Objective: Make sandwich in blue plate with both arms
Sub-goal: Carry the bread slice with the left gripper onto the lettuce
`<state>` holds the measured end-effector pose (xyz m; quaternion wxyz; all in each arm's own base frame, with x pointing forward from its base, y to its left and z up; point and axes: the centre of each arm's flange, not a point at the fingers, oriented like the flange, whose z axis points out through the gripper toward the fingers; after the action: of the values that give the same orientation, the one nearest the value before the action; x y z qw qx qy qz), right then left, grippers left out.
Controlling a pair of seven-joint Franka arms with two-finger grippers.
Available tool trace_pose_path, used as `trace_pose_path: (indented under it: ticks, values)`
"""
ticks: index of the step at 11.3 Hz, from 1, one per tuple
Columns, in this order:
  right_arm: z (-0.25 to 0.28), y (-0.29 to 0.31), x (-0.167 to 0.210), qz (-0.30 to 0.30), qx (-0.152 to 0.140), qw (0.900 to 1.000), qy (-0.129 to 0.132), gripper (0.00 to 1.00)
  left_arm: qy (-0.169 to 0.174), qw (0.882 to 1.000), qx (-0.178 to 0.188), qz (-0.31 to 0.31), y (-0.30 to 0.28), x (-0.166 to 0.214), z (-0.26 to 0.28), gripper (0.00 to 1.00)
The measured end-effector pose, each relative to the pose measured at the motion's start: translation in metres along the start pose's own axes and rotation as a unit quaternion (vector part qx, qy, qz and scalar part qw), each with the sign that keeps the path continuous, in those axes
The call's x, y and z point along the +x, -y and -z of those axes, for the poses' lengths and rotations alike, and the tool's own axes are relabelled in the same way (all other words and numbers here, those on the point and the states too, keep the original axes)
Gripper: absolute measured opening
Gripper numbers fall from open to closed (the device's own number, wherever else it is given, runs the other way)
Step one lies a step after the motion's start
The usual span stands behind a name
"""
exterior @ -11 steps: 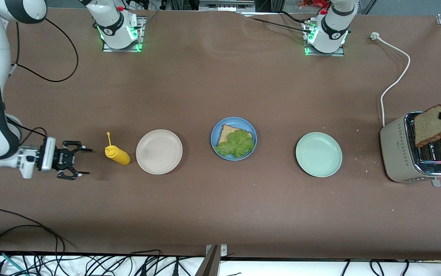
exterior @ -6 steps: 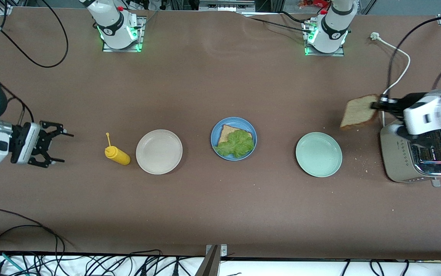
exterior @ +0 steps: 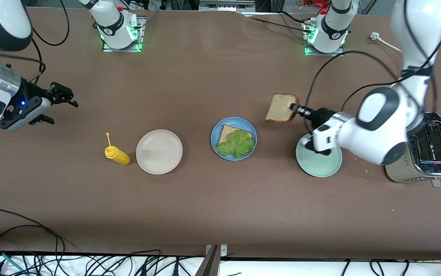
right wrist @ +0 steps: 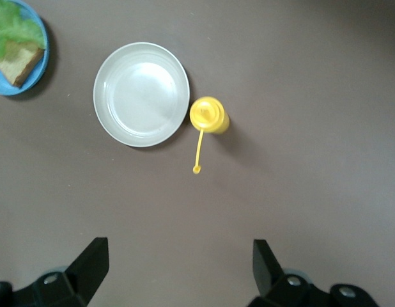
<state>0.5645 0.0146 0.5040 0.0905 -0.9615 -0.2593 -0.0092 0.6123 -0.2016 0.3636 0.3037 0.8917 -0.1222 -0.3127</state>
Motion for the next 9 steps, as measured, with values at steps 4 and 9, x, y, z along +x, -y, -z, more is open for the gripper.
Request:
trace_pose_path:
  ticks: [4, 9]
  values:
    - [0.029, 0.013, -0.013, -0.123, -0.032, 0.992, 0.027, 1.0, -0.039, 0.999, -0.013, -0.032, -0.058, 0.072, -0.103, 0.08]
    - [0.05, 0.03, -0.006, -0.157, -0.048, 0.986, 0.035, 1.0, -0.061, 0.991, -0.074, -0.096, -0.045, 0.105, -0.141, 0.08]
